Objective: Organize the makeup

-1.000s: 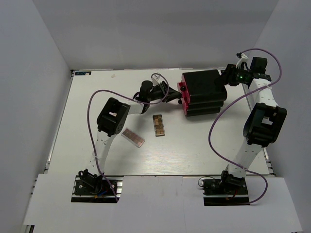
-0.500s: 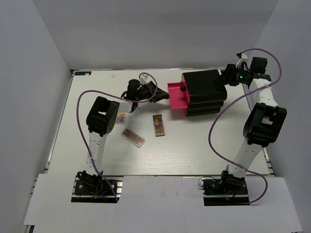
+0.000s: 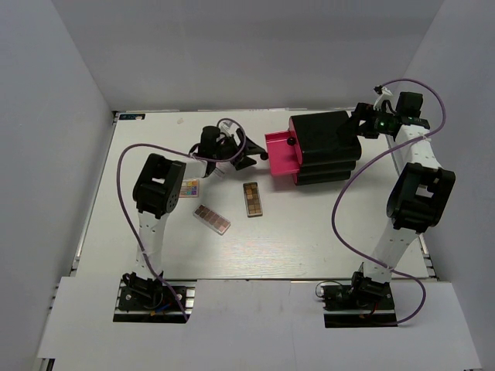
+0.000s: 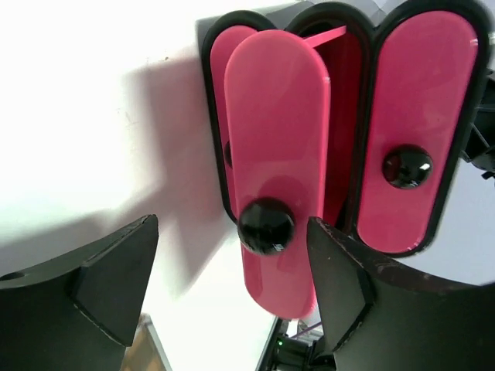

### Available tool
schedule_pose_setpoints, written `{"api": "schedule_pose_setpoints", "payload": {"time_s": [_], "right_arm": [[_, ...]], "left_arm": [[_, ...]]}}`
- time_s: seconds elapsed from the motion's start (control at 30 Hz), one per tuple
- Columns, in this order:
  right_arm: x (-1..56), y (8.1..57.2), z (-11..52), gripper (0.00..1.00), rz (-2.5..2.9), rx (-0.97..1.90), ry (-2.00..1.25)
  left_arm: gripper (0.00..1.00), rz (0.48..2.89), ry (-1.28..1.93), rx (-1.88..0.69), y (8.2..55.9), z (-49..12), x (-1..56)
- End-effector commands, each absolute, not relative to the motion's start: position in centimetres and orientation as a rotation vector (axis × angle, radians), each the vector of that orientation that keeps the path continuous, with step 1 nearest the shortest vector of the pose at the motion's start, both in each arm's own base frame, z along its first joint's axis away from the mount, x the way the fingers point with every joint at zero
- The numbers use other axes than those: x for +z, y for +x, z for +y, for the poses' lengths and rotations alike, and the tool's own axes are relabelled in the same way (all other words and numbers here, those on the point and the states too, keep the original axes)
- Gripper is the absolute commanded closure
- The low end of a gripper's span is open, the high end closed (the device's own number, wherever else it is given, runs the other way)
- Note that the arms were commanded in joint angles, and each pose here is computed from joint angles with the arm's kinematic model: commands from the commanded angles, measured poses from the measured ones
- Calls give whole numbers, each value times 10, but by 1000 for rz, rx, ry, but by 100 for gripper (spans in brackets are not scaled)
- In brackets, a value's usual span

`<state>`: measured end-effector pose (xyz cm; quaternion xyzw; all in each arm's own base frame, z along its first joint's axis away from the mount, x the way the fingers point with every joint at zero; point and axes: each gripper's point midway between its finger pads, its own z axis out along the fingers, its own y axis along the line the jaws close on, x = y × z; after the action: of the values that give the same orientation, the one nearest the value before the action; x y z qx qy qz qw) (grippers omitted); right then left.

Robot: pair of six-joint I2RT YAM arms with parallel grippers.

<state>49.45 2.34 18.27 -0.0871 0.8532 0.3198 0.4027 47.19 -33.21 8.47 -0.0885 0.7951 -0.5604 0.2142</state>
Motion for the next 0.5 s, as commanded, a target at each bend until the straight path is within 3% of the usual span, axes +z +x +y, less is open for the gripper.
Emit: {"api": "schedule_pose_setpoints", "payload": {"time_s": [0.0, 0.3, 0.37, 0.43, 0.47], "right_arm": [[157, 477, 18, 11, 2270, 757, -209], [204, 465, -27, 11, 2197, 457, -224], [242, 456, -33, 11, 2084, 302, -289], [264, 431, -34, 11, 1982, 177, -358], [284, 430, -30, 11, 1886, 143, -406]], "left_arm": [[13, 2106, -183, -1507, 479, -311, 145], [12, 2079, -44, -1385, 460, -278, 214], [12, 2058, 48, -1280, 446, -267, 230], [14, 2209, -41, -1177, 430, -248, 193], [19, 2127, 54, -1029, 423, -231, 220]]}}
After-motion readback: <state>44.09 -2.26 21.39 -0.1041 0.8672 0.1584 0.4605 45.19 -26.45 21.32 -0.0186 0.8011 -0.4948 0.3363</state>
